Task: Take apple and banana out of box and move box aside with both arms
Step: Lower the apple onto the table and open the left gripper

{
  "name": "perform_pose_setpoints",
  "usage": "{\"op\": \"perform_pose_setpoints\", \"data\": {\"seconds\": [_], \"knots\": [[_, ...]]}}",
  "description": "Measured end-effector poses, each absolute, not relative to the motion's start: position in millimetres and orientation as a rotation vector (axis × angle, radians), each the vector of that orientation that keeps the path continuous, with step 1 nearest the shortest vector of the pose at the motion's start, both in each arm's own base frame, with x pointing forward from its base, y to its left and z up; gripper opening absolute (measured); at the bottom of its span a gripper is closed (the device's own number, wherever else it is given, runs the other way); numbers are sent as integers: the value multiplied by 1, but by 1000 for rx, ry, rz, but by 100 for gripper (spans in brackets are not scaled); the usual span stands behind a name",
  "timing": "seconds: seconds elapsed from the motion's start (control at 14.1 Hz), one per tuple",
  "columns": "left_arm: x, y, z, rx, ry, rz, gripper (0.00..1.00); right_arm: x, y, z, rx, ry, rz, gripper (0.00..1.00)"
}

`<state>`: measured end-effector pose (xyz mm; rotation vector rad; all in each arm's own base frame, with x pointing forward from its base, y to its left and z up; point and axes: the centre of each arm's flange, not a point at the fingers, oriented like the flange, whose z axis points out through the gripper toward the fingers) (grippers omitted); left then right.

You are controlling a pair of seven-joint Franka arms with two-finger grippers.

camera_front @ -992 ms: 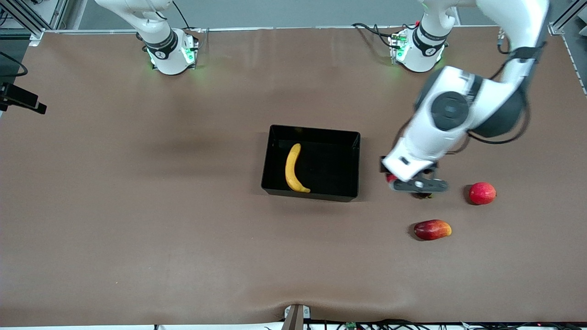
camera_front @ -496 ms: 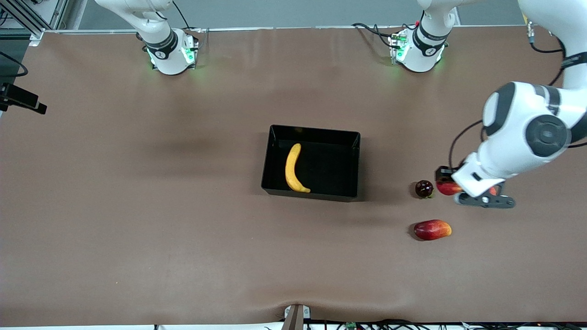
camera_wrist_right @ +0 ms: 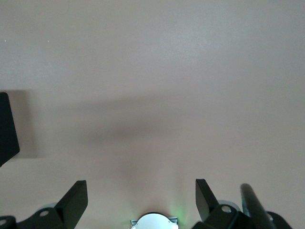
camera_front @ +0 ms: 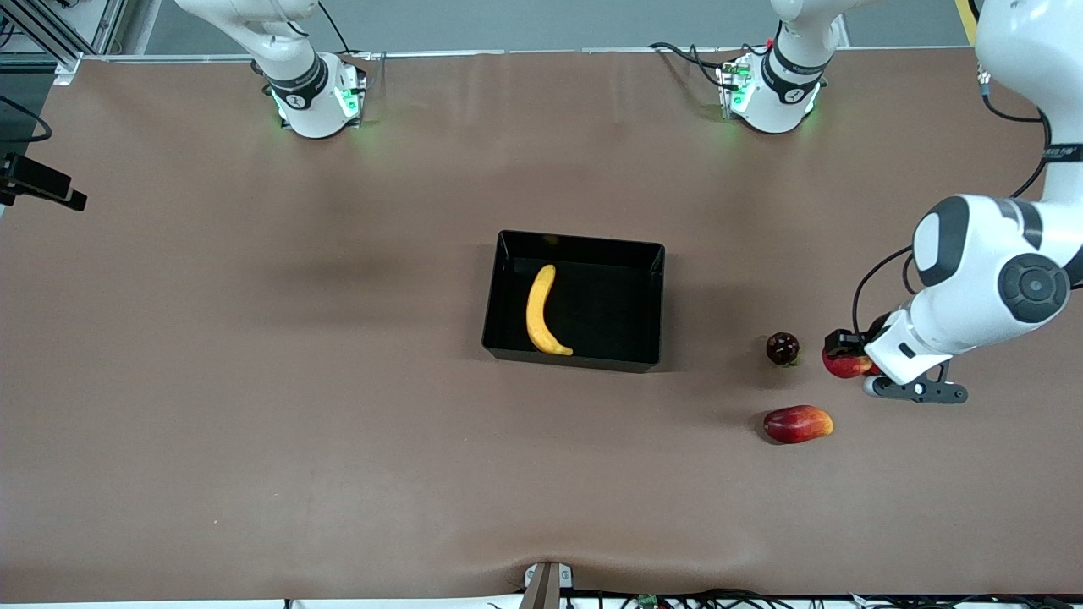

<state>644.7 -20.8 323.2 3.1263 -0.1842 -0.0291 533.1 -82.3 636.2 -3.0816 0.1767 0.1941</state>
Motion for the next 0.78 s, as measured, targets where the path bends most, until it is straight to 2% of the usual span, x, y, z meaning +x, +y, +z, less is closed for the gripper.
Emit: {"op": "perform_pose_setpoints", "data": {"seconds": [0.21,0.78], "knots": [[644,-8,291,3147,-215,-10,69,533,-82,636,-3082,176,195,100],[642,2,251,3171,-283,-51,69,533,-82,636,-3082,175,195,100]]}}
